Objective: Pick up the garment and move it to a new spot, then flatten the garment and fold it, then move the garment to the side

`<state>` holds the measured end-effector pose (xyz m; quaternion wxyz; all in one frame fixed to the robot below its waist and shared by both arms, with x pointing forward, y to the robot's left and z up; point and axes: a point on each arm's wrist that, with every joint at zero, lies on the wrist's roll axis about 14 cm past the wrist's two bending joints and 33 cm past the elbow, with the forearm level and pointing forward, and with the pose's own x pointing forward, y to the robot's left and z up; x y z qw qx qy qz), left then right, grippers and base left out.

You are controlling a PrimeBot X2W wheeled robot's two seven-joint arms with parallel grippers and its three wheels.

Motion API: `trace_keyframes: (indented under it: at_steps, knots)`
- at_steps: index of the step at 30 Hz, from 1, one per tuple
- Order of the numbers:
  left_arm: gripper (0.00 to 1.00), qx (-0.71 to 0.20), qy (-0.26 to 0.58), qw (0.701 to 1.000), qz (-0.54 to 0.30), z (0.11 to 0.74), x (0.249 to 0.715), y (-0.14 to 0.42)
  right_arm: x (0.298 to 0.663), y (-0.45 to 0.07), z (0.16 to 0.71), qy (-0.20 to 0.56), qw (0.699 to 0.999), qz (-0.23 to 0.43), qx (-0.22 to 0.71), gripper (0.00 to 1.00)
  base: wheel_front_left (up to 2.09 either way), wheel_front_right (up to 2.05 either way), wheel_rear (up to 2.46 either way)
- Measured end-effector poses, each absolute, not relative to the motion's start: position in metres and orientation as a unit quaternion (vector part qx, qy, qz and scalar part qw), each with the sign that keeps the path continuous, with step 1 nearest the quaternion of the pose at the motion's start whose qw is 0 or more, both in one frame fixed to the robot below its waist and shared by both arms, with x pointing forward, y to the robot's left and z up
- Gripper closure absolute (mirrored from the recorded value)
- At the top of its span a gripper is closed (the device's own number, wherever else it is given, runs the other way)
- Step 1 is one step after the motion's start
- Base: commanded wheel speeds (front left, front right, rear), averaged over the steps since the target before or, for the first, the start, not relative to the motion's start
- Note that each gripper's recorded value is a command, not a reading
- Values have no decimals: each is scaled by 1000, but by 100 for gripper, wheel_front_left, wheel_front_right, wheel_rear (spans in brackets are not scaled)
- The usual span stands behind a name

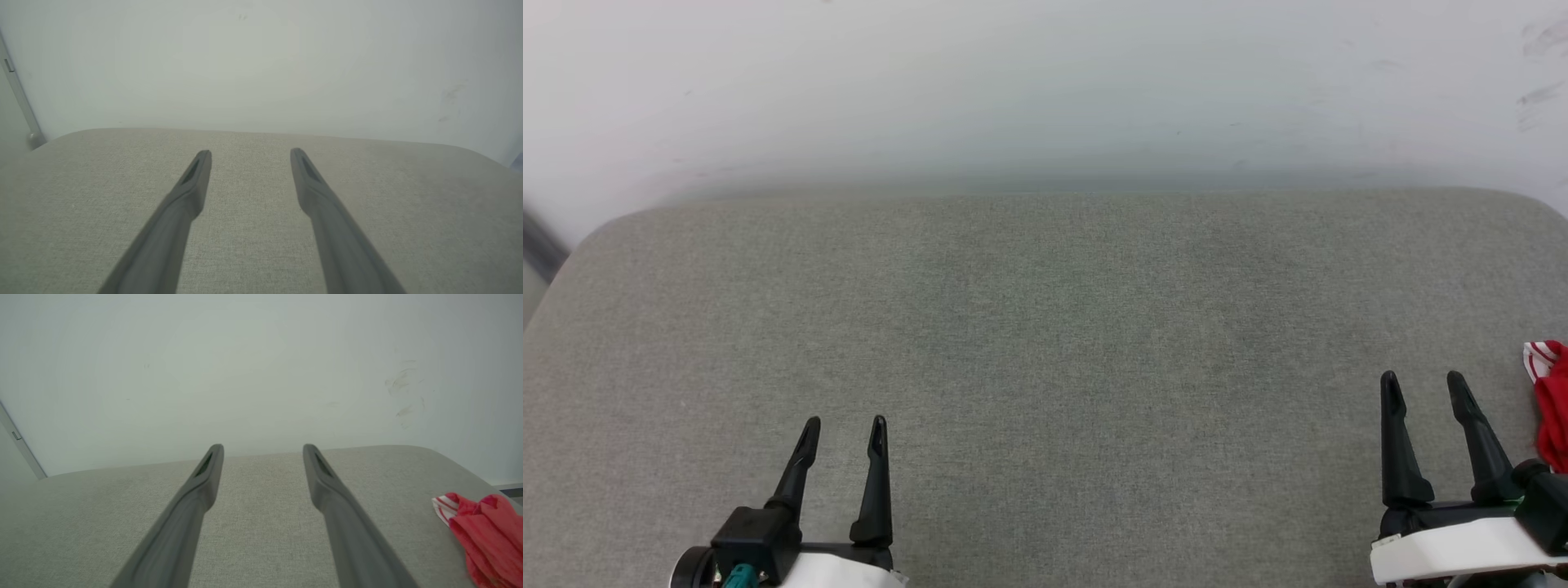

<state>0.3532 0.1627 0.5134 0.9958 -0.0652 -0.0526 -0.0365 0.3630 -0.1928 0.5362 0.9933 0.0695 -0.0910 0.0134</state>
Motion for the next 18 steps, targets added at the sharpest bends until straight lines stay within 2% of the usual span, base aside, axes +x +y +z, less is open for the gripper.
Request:
trace_keyframes:
  at_steps: [11, 12, 18]
  knots:
    - [0, -73, -64, 995, -24, 520, 355, 167, 364, -193, 537, -92, 993, 12, 69, 0, 0, 0, 0]
    - [100, -74, -59, 995, -24, 517, 354, 167, 363, -194, 533, -86, 994, 11, 70, 100, 0, 0, 0]
    - [100, -96, -20, 995, -16, 495, 347, 169, 358, -196, 511, -49, 995, 4, 92, 100, 0, 0, 0]
